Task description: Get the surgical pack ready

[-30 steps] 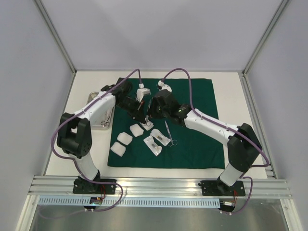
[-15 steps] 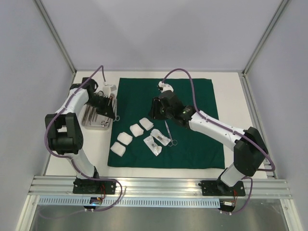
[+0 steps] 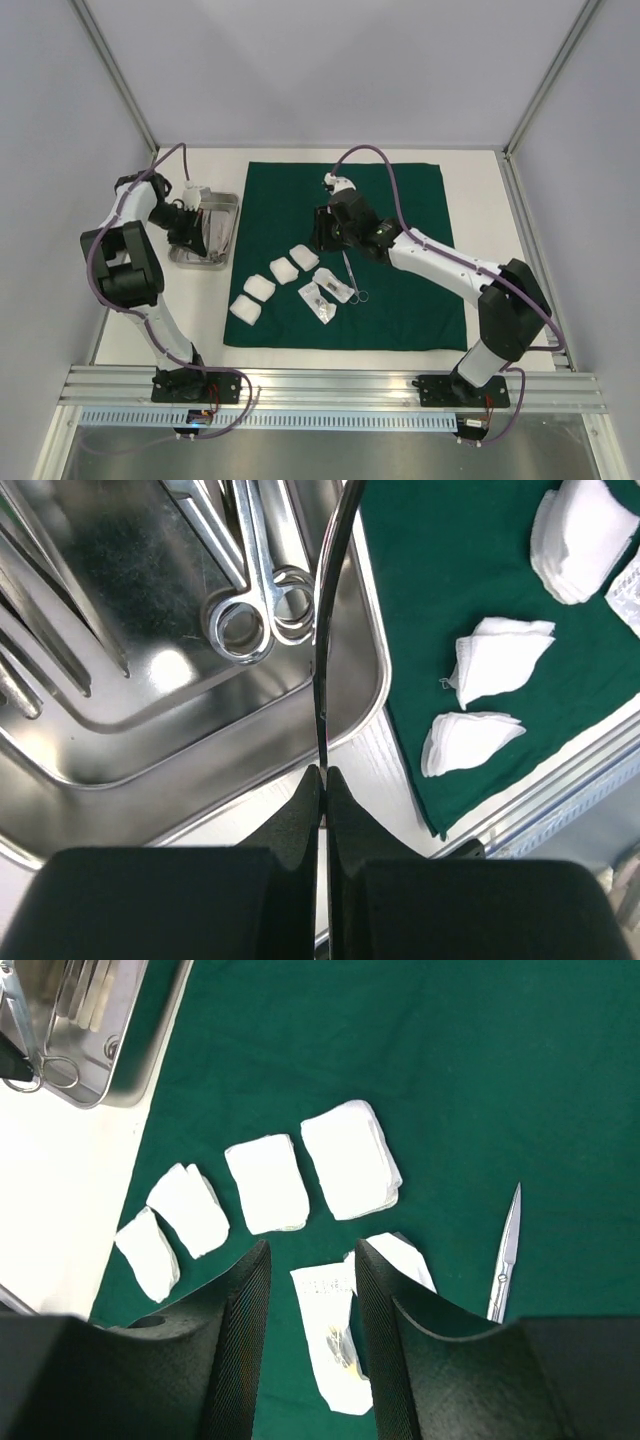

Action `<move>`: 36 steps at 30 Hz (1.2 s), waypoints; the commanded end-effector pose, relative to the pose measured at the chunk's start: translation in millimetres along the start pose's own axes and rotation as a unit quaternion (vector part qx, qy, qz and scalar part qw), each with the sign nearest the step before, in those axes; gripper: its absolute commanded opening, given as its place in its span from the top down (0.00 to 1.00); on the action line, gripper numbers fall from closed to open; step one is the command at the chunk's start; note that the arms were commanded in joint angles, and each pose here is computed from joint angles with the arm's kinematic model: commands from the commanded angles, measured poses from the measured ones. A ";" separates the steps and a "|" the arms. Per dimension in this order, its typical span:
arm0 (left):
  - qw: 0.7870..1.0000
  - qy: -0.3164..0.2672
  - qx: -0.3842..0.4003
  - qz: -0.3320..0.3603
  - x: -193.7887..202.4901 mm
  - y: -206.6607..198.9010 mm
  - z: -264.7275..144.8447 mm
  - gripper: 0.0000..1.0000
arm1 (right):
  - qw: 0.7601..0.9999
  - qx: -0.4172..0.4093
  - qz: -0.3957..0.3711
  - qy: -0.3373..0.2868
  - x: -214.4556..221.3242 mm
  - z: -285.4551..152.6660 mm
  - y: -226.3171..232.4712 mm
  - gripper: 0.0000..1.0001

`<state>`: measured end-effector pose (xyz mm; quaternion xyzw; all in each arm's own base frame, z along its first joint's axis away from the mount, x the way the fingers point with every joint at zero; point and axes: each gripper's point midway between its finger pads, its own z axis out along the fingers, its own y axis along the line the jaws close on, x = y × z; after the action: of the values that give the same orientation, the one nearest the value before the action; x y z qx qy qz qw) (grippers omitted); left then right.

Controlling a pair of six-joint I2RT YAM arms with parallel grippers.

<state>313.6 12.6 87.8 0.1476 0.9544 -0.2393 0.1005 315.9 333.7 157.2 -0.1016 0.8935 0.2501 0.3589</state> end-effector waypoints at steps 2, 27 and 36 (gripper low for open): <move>1.000 0.013 -0.005 0.014 -8.4 12.8 0.0 1.00 | 1.000 -0.010 -0.013 -0.007 -12.1 -2.2 7.2 0.58; 0.998 0.052 0.040 -0.007 -17.9 37.5 34.9 0.81 | 0.999 0.030 -0.002 0.039 16.1 22.5 -11.6 0.59; 0.999 0.034 0.014 0.003 -28.4 41.8 25.3 0.69 | 0.998 0.056 -0.005 0.032 12.8 19.4 -21.1 0.58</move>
<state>341.9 22.8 38.5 0.1505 0.9517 -0.2658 0.0305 318.1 331.7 123.9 -0.1063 0.9170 0.2098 0.3221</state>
